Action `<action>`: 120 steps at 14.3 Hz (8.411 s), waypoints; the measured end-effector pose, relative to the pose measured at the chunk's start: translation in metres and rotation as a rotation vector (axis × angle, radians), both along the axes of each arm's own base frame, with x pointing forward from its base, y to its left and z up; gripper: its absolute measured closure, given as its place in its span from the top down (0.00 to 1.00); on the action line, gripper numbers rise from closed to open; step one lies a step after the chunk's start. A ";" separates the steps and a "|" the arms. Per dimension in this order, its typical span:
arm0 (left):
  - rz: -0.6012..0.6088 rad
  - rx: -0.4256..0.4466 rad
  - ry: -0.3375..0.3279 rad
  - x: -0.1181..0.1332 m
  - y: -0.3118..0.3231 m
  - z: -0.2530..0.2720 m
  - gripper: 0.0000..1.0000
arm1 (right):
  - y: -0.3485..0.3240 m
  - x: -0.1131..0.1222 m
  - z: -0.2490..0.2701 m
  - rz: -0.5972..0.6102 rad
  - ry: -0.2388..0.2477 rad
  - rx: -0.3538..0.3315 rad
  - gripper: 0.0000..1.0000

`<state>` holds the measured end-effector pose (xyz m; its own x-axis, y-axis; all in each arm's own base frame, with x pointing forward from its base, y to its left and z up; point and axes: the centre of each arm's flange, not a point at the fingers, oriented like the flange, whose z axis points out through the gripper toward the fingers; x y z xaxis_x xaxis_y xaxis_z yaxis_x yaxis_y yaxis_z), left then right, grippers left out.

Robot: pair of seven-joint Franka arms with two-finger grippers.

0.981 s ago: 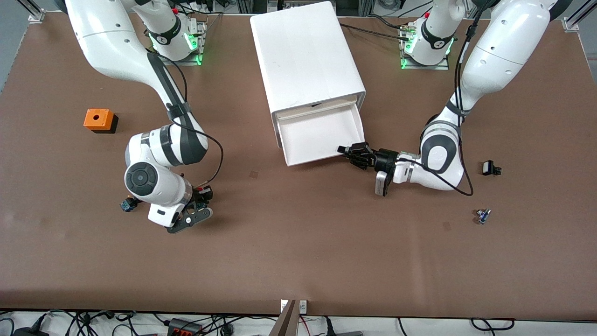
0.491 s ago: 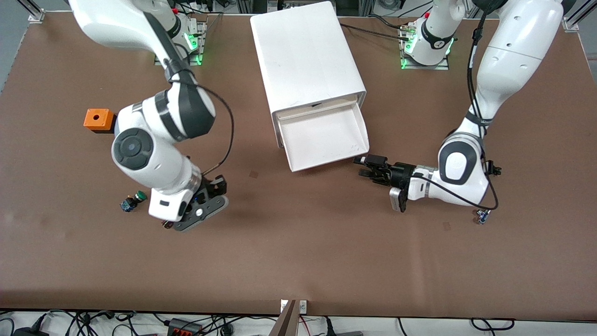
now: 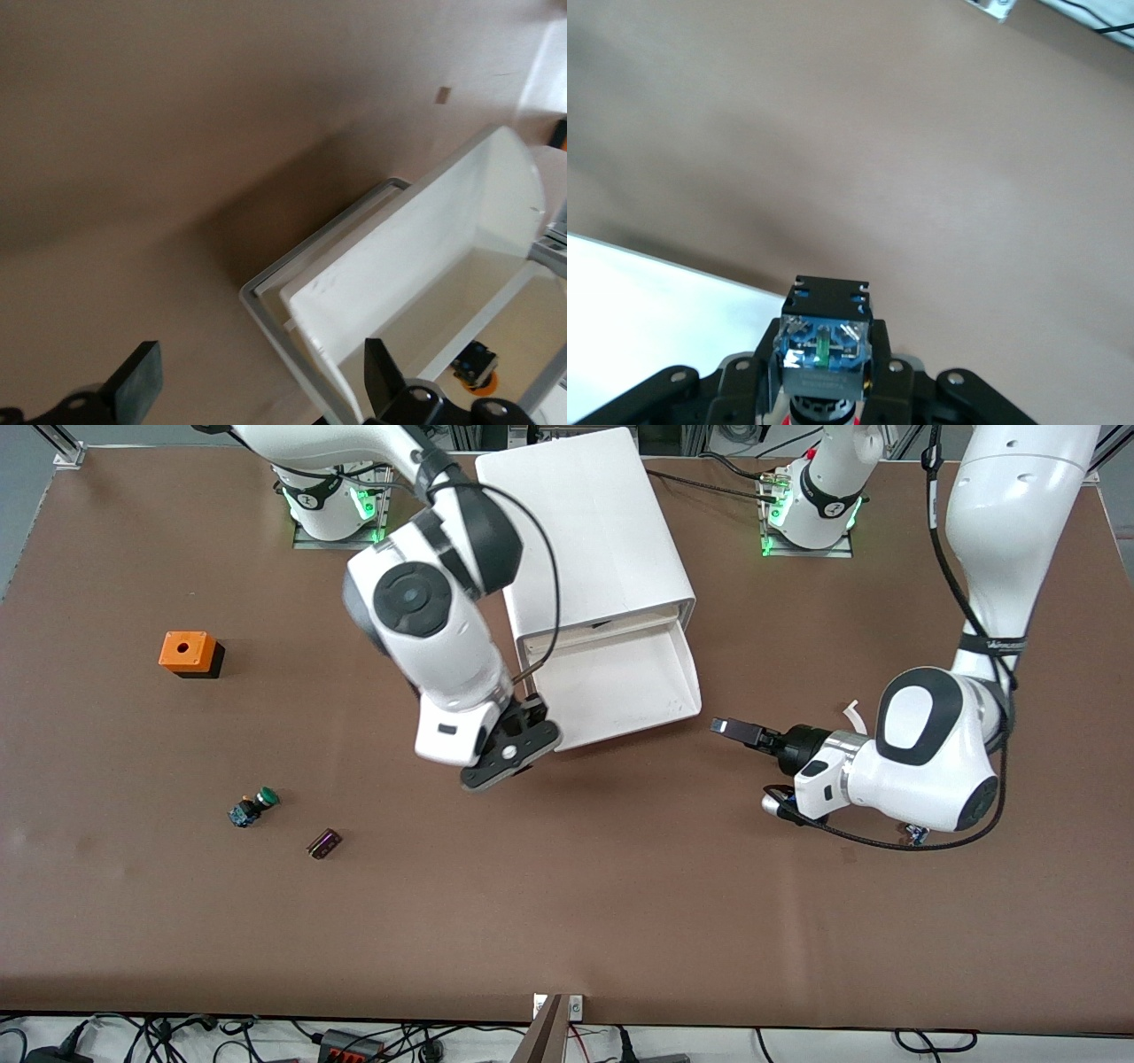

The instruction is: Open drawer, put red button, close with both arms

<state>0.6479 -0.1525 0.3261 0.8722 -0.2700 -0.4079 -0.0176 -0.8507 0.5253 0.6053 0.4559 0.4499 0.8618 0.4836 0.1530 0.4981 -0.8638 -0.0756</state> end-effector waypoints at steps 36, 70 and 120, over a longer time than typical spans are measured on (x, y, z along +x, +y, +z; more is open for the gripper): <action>-0.051 0.534 -0.293 0.050 0.072 0.028 1.00 | 0.074 -0.042 -0.041 -0.247 0.067 0.020 1.00; 0.313 0.638 -0.134 -0.169 -0.294 -0.046 1.00 | -0.492 0.036 0.109 -0.553 0.200 -0.090 1.00; 0.155 0.559 -0.566 -0.091 0.149 0.261 1.00 | -0.473 -0.044 0.108 -0.496 0.130 -0.148 1.00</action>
<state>0.5570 -0.0031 0.5872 0.9976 -0.0156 0.0673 -0.0135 -0.9994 -0.0313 0.5617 -0.0167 0.5576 0.9997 0.0213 -0.0097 0.0216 -0.9993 0.0311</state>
